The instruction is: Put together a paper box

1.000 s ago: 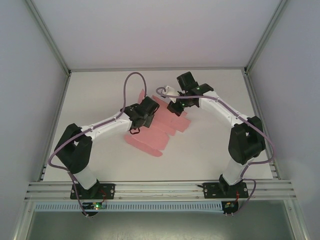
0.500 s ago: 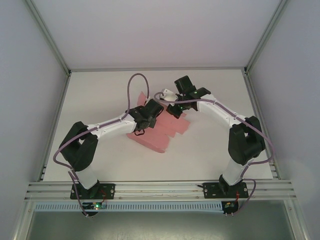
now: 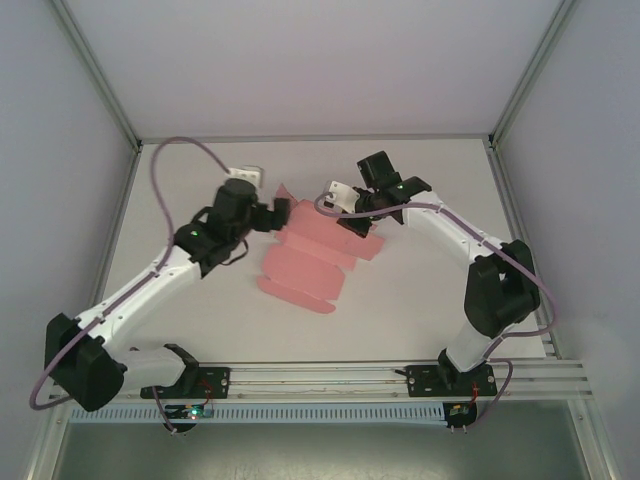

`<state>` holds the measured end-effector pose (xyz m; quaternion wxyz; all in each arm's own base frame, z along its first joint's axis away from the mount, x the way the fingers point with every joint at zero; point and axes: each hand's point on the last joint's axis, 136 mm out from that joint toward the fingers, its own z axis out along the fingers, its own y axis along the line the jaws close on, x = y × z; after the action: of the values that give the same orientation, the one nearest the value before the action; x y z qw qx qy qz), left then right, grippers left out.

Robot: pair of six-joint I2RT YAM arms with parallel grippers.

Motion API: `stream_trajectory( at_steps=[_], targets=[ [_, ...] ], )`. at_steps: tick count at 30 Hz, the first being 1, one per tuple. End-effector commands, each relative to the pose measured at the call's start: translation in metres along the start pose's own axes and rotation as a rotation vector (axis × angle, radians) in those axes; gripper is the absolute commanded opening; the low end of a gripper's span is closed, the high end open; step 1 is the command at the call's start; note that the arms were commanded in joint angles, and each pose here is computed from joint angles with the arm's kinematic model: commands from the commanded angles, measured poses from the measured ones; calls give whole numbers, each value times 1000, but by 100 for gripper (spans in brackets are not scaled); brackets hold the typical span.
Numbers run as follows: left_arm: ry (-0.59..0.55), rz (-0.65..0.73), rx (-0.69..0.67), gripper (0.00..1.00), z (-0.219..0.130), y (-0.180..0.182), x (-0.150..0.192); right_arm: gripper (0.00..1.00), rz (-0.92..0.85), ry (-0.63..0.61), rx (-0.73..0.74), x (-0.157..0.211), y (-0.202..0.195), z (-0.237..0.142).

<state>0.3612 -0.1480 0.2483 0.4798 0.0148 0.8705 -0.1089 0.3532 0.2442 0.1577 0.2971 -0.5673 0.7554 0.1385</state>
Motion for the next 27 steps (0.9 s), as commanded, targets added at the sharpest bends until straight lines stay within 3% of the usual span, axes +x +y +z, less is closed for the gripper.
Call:
stream_trajectory(
  at_steps=[1, 4, 7, 10, 15, 19, 24, 27],
  targets=[
    [46, -169, -127, 100, 8, 59, 13, 0, -94, -56, -52, -6, 12, -12],
    [39, -285, -160, 100, 21, 99, 6, 0, -126, -90, -74, -11, 15, -18],
    [69, -342, -116, 100, 46, 116, 4, 0, -171, -122, -113, -15, 23, -24],
    [128, -340, -8, 100, 79, 109, 7, 0, -203, -147, -145, -18, 31, -28],
    [226, -307, 271, 100, 110, 66, 17, 0, -219, -161, -181, -20, 37, -32],
    [229, -287, 410, 98, 110, 44, 22, 0, -206, -142, -173, -20, 34, -33],
    [252, -223, 581, 94, 84, 12, 36, 0, -162, -129, -143, -17, 25, -32],
    [254, -206, 661, 85, 65, -5, 47, 0, -135, -122, -120, -16, 19, -30]
  ],
)
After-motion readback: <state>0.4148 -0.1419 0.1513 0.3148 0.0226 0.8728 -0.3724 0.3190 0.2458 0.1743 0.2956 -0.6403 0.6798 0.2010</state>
